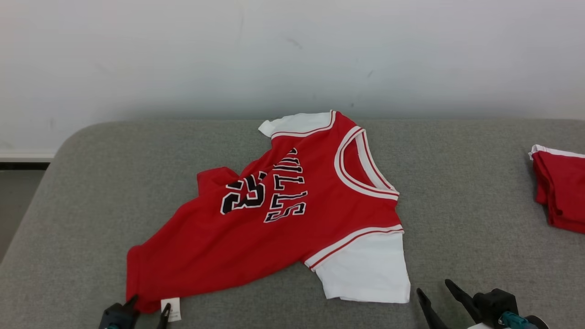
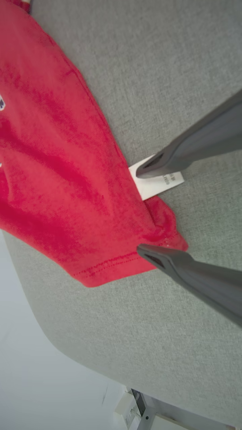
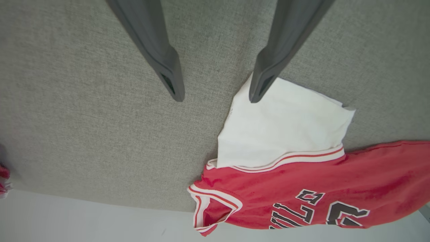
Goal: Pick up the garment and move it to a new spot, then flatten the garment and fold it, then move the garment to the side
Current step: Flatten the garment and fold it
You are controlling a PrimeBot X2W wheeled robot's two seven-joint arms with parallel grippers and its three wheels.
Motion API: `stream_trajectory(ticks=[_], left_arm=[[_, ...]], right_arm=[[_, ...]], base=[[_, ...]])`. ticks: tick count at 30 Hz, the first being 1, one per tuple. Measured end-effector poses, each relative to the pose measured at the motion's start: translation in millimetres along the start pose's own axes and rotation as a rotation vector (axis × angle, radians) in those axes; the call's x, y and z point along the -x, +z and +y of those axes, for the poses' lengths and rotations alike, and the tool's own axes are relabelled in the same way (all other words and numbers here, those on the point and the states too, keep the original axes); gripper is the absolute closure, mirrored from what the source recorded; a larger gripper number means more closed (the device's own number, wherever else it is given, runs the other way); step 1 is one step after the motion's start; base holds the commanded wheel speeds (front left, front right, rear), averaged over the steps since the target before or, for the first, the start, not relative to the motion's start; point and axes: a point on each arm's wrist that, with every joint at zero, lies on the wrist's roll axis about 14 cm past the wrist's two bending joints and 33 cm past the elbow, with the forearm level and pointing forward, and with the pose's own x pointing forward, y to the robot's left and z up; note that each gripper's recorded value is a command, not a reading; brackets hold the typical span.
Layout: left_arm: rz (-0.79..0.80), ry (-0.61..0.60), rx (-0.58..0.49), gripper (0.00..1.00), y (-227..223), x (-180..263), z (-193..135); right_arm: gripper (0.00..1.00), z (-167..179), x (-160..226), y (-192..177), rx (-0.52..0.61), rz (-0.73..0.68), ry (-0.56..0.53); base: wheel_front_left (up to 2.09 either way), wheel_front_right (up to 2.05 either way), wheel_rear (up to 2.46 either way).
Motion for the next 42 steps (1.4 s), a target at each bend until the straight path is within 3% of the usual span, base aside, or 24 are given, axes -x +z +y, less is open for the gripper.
stream_trajectory(ticks=[17, 36, 38, 39, 40, 41, 42], left_arm=[[0.107, 0.019, -0.041, 0.0, -19.7, -19.5, 9.6], [0.125, 0.043, -0.001, 0.0, -25.9, -27.0, 10.6], [0.127, 0.045, 0.002, 0.04, -26.5, -27.2, 10.4], [0.128, 0.044, 0.004, 0.04, -26.8, -27.3, 10.0], [0.129, 0.045, 0.005, 0.09, -27.1, -27.4, 9.7], [0.129, 0.045, 0.005, 0.16, -27.1, -27.6, 9.7], [0.13, 0.044, 0.005, 0.22, -27.2, -28.0, 9.3]], right_arm=[[0.0, 4.0, -25.5, -22.7, -0.037, 0.093, 0.027], [0.0, 43.6, -66.6, -23.5, -0.093, 0.171, 0.168], [0.0, 46.6, -69.9, -23.4, -0.084, 0.179, 0.182], [0.02, 47.4, -71.5, -23.5, -0.081, 0.183, 0.187], [0.34, 48.5, -72.9, -23.3, -0.082, 0.183, 0.191], [0.56, 49.6, -74.1, -23.1, -0.087, 0.184, 0.194], [0.62, 50.4, -74.5, -23.9, -0.092, 0.187, 0.196]], base=[[0.0, 0.0, 0.0], [0.0, 0.0, 0.0], [0.0, 0.0, 0.0], [0.0, 0.0, 0.0], [0.0, 0.0, 0.0], [0.0, 0.0, 0.0], [0.0, 0.0, 0.0]])
